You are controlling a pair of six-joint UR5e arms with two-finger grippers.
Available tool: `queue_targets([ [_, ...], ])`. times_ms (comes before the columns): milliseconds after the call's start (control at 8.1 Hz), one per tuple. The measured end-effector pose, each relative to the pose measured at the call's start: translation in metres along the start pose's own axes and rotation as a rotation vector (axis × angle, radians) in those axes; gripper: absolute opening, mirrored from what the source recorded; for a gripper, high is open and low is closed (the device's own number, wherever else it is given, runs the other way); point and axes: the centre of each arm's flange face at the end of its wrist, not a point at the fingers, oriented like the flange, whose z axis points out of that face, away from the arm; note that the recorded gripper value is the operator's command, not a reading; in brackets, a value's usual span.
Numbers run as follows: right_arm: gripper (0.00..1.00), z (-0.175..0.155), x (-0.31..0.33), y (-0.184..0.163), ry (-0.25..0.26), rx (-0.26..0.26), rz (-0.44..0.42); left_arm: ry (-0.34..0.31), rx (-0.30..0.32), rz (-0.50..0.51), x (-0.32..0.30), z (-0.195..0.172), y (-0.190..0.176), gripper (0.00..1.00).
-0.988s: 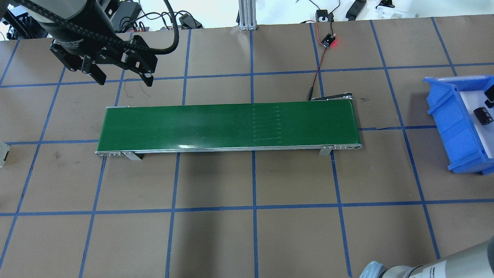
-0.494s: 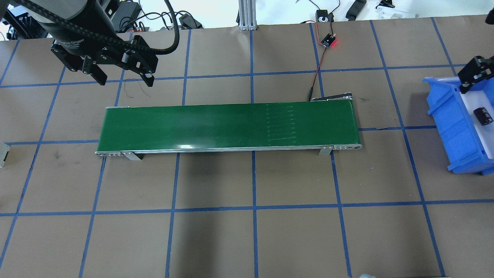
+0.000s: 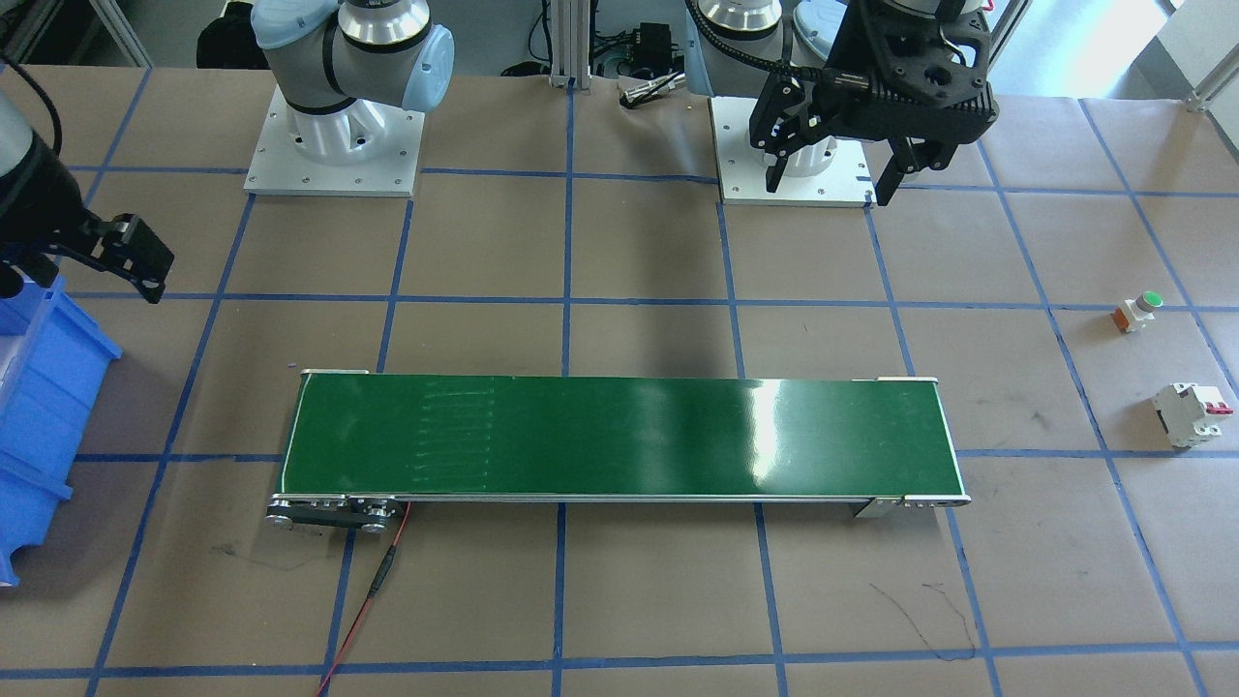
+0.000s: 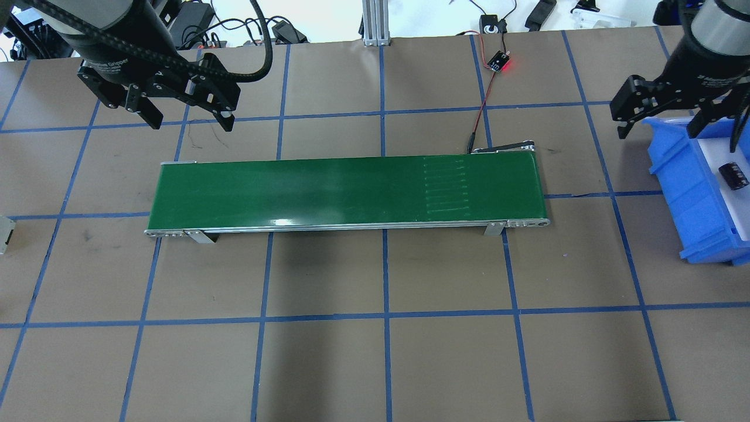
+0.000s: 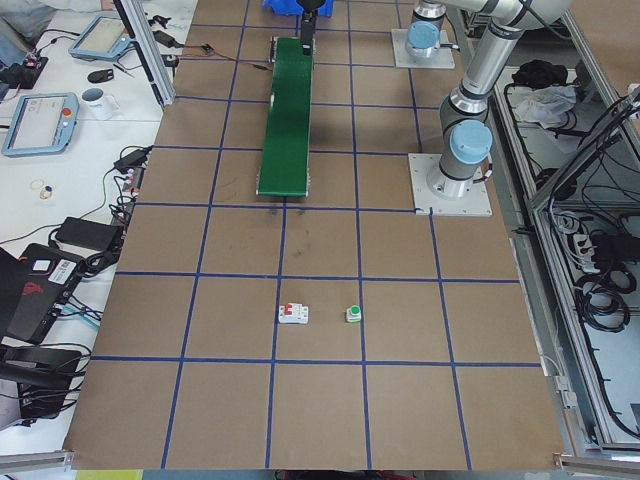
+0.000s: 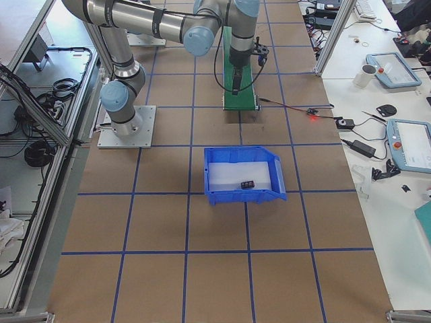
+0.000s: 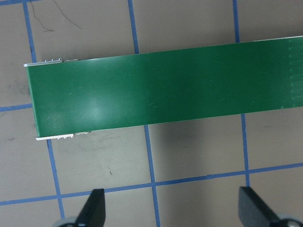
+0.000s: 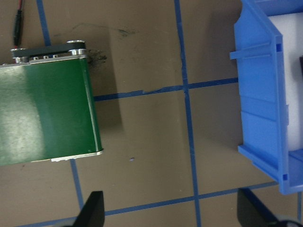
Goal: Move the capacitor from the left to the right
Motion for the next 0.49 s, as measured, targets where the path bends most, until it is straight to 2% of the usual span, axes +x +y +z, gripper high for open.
queue_targets([
  [247, 1.0, -0.019, -0.06, 0.022, 0.002, 0.023, 0.016, 0.0, 0.0, 0.0, 0.0, 0.0, 0.0, 1.0],
  [494, 1.0, -0.035, -0.088, 0.043, -0.015, 0.035, 0.007, 0.0, 0.0, 0.0, 0.0, 0.0, 0.0, 1.0],
])
